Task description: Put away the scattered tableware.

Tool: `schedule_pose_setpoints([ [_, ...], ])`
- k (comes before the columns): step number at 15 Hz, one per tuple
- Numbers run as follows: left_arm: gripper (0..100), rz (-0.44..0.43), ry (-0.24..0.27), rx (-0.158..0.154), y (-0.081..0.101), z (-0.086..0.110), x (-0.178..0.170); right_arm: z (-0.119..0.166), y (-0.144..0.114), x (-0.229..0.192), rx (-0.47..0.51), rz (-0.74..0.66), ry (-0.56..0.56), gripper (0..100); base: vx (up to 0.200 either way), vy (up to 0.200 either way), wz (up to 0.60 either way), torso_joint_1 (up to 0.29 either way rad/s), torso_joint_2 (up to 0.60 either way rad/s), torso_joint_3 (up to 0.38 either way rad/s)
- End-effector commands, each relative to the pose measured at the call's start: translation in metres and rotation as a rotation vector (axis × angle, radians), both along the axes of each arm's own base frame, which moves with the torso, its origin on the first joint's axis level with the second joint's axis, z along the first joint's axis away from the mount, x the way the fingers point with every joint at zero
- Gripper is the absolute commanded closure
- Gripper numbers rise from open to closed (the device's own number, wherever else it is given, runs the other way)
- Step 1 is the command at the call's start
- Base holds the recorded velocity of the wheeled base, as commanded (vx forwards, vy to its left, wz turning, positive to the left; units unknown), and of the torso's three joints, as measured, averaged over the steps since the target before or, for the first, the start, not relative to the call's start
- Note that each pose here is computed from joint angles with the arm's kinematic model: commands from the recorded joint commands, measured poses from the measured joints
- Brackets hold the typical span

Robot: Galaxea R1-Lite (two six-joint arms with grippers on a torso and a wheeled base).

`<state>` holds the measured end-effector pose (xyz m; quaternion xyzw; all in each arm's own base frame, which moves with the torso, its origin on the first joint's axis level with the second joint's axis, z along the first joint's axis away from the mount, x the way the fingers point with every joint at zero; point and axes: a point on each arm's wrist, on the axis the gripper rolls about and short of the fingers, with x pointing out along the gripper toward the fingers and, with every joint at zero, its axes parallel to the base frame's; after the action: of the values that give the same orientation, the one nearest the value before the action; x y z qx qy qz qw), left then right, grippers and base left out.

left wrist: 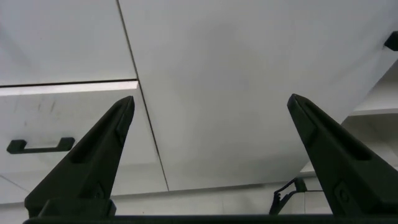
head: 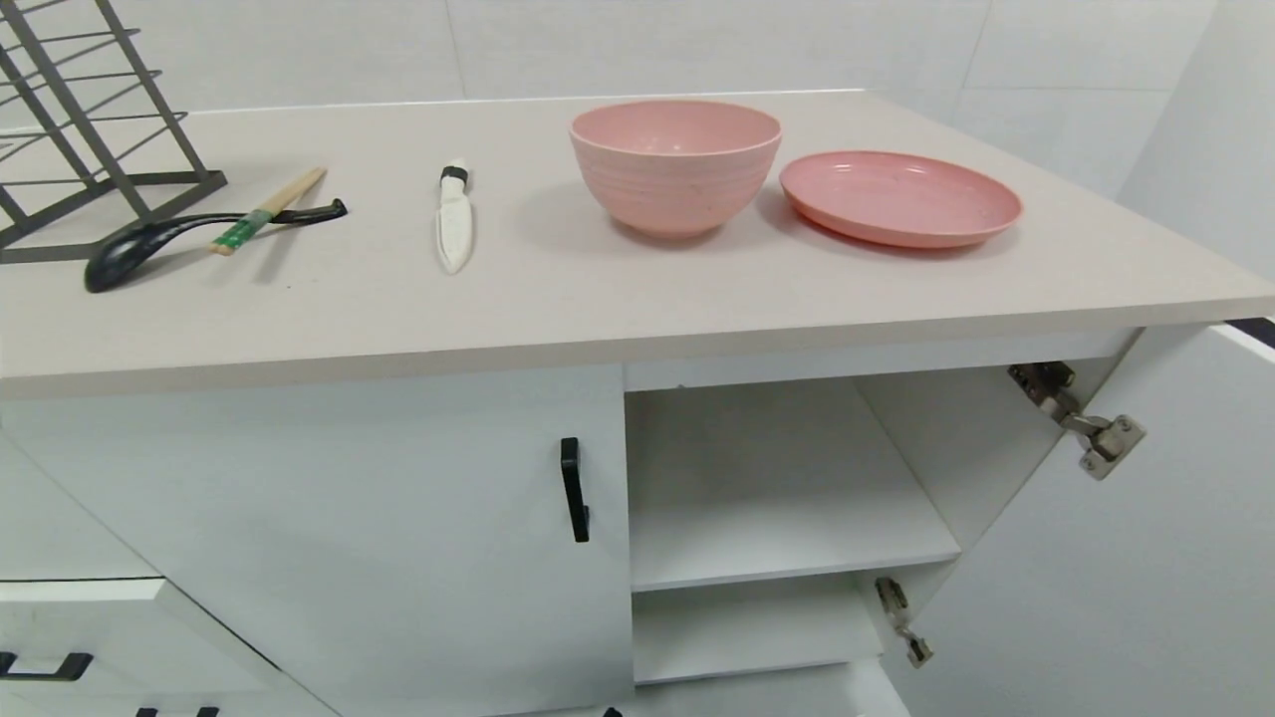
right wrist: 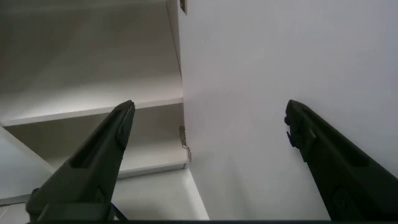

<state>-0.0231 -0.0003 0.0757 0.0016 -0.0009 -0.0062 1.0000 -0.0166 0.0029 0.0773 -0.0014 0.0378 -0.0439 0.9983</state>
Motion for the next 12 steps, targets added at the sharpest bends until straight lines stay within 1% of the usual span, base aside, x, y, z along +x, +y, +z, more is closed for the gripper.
schedule_pose_setpoints([
  [1,0,0.0,0.003,0.0,0.0,-0.0001,0.0001,-0.0001,0.0,0.0001,0.0,-0.001,0.003,0,0.0,0.0,0.0,0.207,-0.04,-0.105],
  [3,0,0.0,0.003,0.0,0.0,-0.0001,0.0001,0.0001,0.0,0.0002,0.0,-0.001,0.001,0,0.0,0.0,0.0,0.254,-0.14,-0.193],
  [4,0,0.0,0.003,0.0,0.0,-0.0001,0.0001,-0.0001,0.0,0.0001,0.0,-0.001,0.003,0,0.0,0.0,0.0,0.266,-0.42,-0.222],
  [7,0,0.0,0.003,-0.003,0.0,-0.0001,0.0001,-0.0001,0.0,0.0001,0.0,-0.001,0.003,0,0.0,0.0,0.0,0.211,-0.69,-0.217],
  [10,0,0.0,0.003,-0.005,0.0,-0.0001,0.0001,-0.0001,0.0,0.0001,0.0,-0.001,0.003,0,0.0,0.0,0.0,0.24,-0.51,-0.209],
  [12,0,0.002,0.002,-0.023,0.0,0.0,0.0001,0.0001,0.0,0.0002,0.0,-0.001,0.001,0,0.0,0.0,0.0,0.088,-0.47,-0.22],
])
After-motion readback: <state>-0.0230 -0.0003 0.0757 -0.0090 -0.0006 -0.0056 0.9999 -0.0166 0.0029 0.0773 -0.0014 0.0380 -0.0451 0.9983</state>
